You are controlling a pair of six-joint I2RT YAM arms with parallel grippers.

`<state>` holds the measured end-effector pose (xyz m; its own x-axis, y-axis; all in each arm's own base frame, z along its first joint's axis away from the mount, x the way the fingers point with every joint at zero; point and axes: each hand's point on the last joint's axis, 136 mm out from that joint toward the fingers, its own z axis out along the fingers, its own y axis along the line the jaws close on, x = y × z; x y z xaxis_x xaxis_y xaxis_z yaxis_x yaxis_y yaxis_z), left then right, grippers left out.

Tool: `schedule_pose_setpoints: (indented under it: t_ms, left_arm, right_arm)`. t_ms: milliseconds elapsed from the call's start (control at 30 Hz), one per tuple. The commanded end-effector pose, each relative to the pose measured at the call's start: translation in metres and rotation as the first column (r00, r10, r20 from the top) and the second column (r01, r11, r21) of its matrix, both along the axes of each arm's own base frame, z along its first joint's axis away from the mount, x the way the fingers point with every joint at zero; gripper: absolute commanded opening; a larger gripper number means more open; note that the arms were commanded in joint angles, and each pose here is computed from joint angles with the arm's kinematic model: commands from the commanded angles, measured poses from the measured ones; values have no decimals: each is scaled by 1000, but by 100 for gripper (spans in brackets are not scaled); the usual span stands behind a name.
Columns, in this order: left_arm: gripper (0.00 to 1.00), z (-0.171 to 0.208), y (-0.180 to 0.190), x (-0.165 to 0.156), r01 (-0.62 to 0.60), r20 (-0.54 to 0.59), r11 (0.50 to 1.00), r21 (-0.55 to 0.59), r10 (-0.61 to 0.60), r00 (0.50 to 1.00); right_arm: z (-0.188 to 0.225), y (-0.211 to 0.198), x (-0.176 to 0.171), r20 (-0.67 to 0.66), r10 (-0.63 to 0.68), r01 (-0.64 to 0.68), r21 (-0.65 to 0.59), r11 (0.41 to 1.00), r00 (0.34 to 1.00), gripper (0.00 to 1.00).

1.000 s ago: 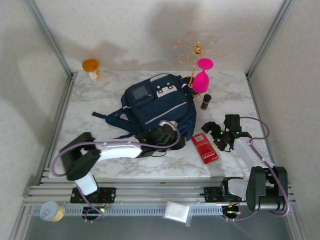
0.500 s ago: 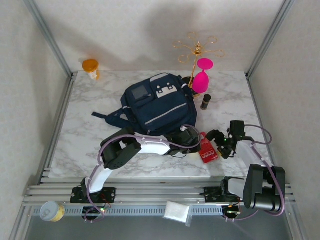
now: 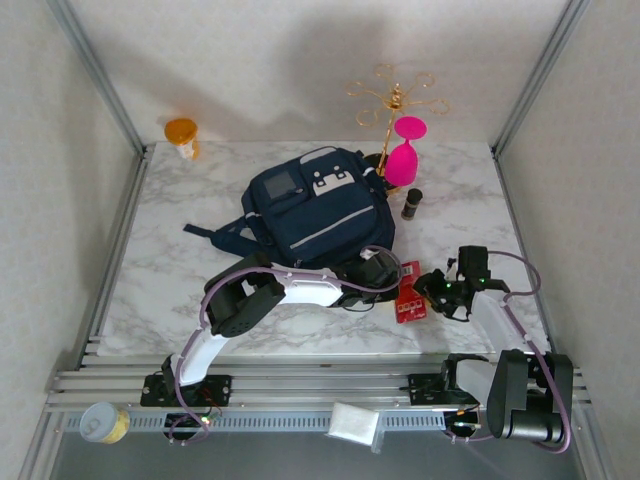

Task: Pack the student bag
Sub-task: Pick up the loose stationery from the bottom-right of the table, then open the student bag at the center of the table.

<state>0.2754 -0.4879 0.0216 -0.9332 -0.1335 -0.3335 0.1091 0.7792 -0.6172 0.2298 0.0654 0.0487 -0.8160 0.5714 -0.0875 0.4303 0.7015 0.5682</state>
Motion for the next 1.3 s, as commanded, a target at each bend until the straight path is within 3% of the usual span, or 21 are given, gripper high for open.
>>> schedule_pose_setpoints:
  t_ms: [0, 133, 233, 333, 433, 500, 633, 767, 1033, 1167, 1267]
  left_arm:
    - [4, -18, 23, 9, -30, 10, 994, 109, 29, 1000]
    - [7, 8, 14, 9, 8, 36, 998, 57, -10, 999]
    - [11, 50, 8, -3, 80, 44, 997, -11, -79, 996]
    - [16, 105, 25, -13, 127, 131, 990, -68, -118, 984]
    - [25, 152, 63, -9, 126, 277, 992, 18, -126, 952]
    - [30, 167, 98, 4, 79, 388, 980, 181, -145, 910]
    - [35, 164, 149, 36, 17, 445, 890, 455, -244, 862]
    - [45, 140, 157, 41, 102, 392, 768, 633, -431, 813]
    - [67, 113, 166, 69, 24, 405, 658, 753, -492, 771]
    - [65, 117, 178, 91, -69, 437, 629, 774, -451, 778]
    - [59, 130, 183, 102, -110, 484, 654, 749, -426, 764]
  right_arm:
    - [7, 10, 4, 26, 40, -41, 43, 998, 999, 16]
    - [18, 9, 11, 62, 43, -45, 33, 998, 997, 1]
    - [41, 8, 19, 122, 51, -54, 25, 998, 991, 0]
    - [71, 0, 24, 189, 47, -44, -24, 999, 981, 0]
    - [107, 0, 30, 281, 46, -38, -32, 999, 959, 0]
    - [127, 3, 32, 321, 50, -48, -16, 999, 946, 0]
    - [153, 10, 37, 365, 41, -60, 39, 997, 930, 0]
    - [159, 24, 40, 373, 46, -104, 138, 985, 927, 0]
    - [154, 31, 45, 366, 44, -121, 190, 974, 929, 0]
    - [151, 33, 44, 360, 42, -123, 205, 971, 932, 0]
    - [149, 34, 43, 354, 38, -122, 216, 969, 935, 0]
